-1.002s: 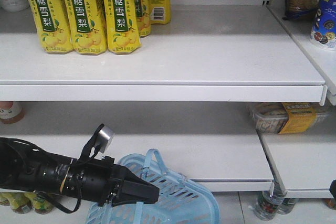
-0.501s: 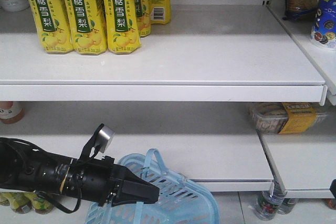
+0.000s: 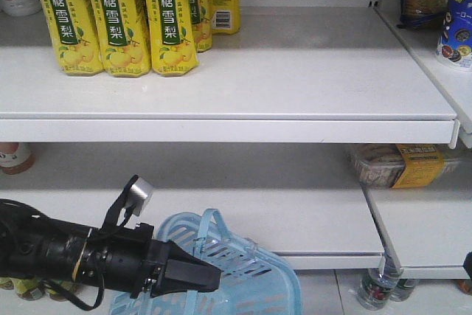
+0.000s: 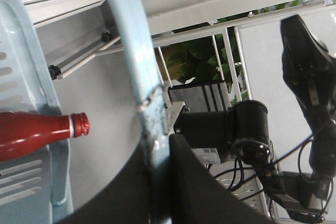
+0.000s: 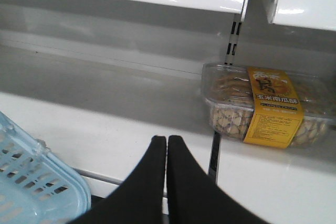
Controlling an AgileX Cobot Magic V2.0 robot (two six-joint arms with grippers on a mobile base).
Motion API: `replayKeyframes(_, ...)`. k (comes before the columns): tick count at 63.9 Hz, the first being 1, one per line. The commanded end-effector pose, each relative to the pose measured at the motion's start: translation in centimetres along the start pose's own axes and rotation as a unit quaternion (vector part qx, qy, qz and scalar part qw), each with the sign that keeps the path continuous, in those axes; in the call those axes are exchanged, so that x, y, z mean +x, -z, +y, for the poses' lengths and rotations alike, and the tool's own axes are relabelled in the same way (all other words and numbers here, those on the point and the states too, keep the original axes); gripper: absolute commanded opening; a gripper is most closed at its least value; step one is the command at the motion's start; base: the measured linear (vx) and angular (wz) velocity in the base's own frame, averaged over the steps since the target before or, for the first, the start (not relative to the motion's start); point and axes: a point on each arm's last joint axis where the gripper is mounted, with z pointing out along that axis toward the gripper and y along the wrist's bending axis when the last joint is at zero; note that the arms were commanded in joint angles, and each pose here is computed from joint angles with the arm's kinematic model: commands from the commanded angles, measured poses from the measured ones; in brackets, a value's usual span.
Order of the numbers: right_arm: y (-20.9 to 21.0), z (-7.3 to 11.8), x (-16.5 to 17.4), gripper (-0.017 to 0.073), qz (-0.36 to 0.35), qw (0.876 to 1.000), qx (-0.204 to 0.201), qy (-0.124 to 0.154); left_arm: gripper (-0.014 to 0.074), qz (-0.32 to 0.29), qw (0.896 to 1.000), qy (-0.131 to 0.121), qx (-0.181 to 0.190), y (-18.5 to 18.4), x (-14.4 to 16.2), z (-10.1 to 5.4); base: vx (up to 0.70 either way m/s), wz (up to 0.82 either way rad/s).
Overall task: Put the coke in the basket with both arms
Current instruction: 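Swing the basket with the left gripper toward the robot's left side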
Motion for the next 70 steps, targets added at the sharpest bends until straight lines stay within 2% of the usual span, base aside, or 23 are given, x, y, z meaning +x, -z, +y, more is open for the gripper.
replayKeyframes(1, 0.2, 0.0, -1.5, -0.0010, -0.044, 0.999, -0.003, 0.003, -0.0006, -0.032, 0.995, -0.047, 0.085, 1.0, 0.4, -4.1, 0.00, 0.00)
replayKeyframes(8, 0.2, 0.0, -1.5, -0.0010, -0.044, 0.999, -0.003, 0.003, -0.0006, -0.053, 0.994, -0.071, 0.064, 1.7, 1.7, -5.2, 0.00, 0.00)
replayKeyframes(23, 0.2, 0.0, -1.5, -0.0010, -0.044, 0.999, -0.003, 0.003, -0.0006, -0.109, 0.985, -0.107, 0.080, 3.2, 4.1, -8.2, 0.00, 0.00)
replayKeyframes(35, 0.2, 0.0, -1.5, -0.0010, -0.044, 0.999, -0.003, 0.003, -0.0006, -0.165, 0.977, -0.117, 0.070, 4.9, 6.7, -8.8, 0.00, 0.00)
replayKeyframes(44, 0.2, 0.0, -1.5, -0.0010, -0.044, 0.999, -0.003, 0.003, -0.0006, -0.203, 0.967, -0.130, 0.078, 6.2, 9.4, -8.9, 0.00, 0.00)
replayKeyframes(58, 0.2, 0.0, -1.5, -0.0010, -0.044, 0.999, -0.003, 0.003, -0.0006, -0.218, 0.952, -0.201, 0.079, 7.5, 12.2, -9.6, 0.00, 0.00)
replayKeyframes(64, 0.2, 0.0, -1.5, -0.0010, -0.044, 0.999, -0.003, 0.003, -0.0006, -0.233, 0.946, -0.215, 0.072, 7.9, 12.4, -9.8, 0.00, 0.00)
replayKeyframes(70, 0.2, 0.0, -1.5, -0.0010, -0.044, 0.999, -0.003, 0.003, -0.0006, -0.233, 0.944, -0.223, 0.071, 8.0, 12.6, -9.9, 0.00, 0.00)
